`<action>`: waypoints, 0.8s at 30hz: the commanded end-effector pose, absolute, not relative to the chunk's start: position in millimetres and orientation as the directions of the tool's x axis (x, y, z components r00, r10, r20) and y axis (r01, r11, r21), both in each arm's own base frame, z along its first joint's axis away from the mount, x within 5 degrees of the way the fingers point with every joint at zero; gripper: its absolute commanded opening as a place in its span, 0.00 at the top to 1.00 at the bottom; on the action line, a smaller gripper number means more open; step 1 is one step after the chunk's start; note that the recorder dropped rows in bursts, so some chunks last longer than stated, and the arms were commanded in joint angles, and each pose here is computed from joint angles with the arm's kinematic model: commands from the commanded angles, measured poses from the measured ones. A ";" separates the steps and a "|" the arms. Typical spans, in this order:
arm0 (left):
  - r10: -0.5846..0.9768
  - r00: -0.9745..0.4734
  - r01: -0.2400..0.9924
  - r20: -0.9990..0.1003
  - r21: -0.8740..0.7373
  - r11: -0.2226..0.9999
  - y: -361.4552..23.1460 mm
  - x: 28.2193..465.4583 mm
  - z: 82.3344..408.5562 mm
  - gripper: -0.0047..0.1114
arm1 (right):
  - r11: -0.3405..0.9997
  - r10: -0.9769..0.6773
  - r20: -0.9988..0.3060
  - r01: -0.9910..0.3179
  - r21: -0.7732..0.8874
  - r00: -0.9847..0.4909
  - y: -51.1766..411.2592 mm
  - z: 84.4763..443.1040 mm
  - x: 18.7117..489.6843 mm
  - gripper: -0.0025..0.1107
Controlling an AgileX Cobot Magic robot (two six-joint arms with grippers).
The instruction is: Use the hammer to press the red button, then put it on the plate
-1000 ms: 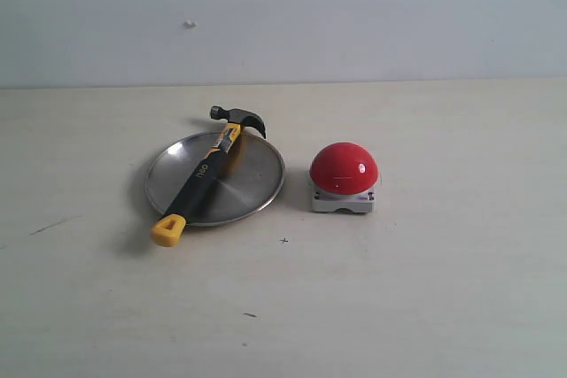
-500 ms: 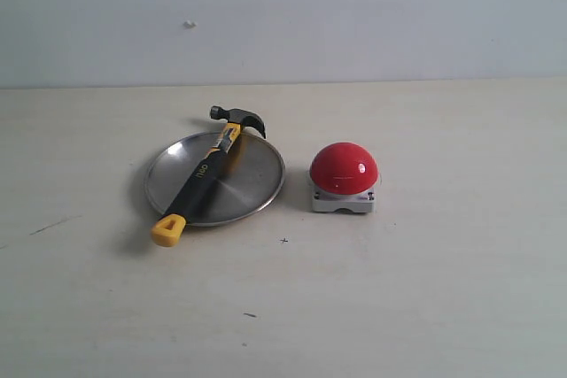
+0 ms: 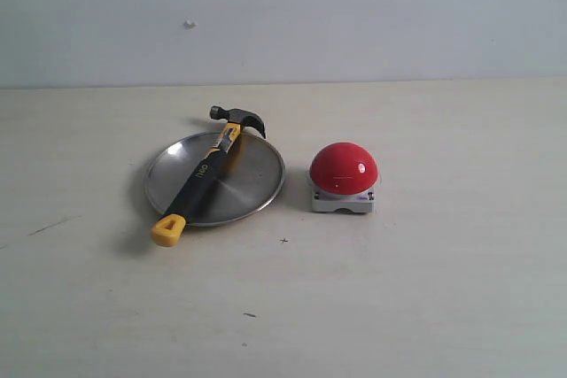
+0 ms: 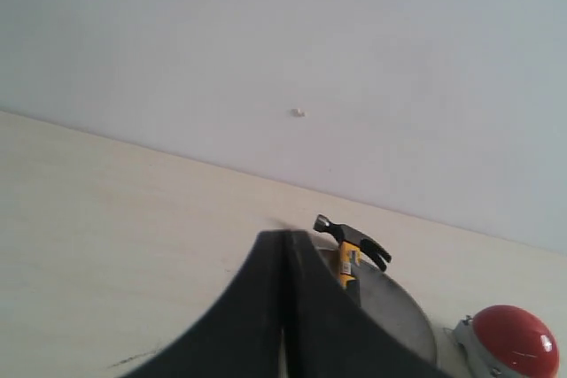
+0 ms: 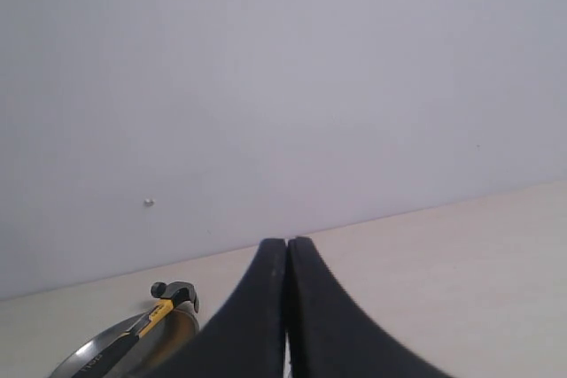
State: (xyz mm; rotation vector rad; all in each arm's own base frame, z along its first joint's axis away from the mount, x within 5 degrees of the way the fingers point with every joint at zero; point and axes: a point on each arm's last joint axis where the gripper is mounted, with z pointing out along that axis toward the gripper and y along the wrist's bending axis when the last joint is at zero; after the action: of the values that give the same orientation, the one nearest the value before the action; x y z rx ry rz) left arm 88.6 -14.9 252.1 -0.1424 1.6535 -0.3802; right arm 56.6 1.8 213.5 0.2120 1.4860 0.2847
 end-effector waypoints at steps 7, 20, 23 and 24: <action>-0.246 -0.099 0.102 -0.964 -0.256 0.961 -11.4 88.2 252.0 0.96 | 0.949 0.314 -0.948 -0.048 0.311 0.061 1.3 211.9 56.2 0.98; -0.321 -0.158 -0.041 -0.934 -0.318 0.947 -1.9 82.9 243.3 0.96 | 0.949 0.314 -0.948 -0.048 0.311 0.061 1.3 211.9 56.2 0.98; -0.365 -0.130 -0.127 -0.922 -0.350 0.928 5.1 79.5 242.2 0.96 | 0.949 0.314 -0.948 -0.048 0.311 0.061 1.3 211.9 56.2 0.98; -0.359 -0.106 -0.151 -0.927 -0.342 0.927 7.8 78.5 241.6 0.96 | 0.949 0.314 -0.948 -0.048 0.311 0.061 1.3 211.9 56.2 0.98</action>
State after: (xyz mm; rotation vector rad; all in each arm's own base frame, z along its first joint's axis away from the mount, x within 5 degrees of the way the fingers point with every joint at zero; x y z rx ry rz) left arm 81.5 1.3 243.4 -0.3014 1.7169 -0.2162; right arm 56.6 1.5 212.6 0.2179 1.4948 0.2824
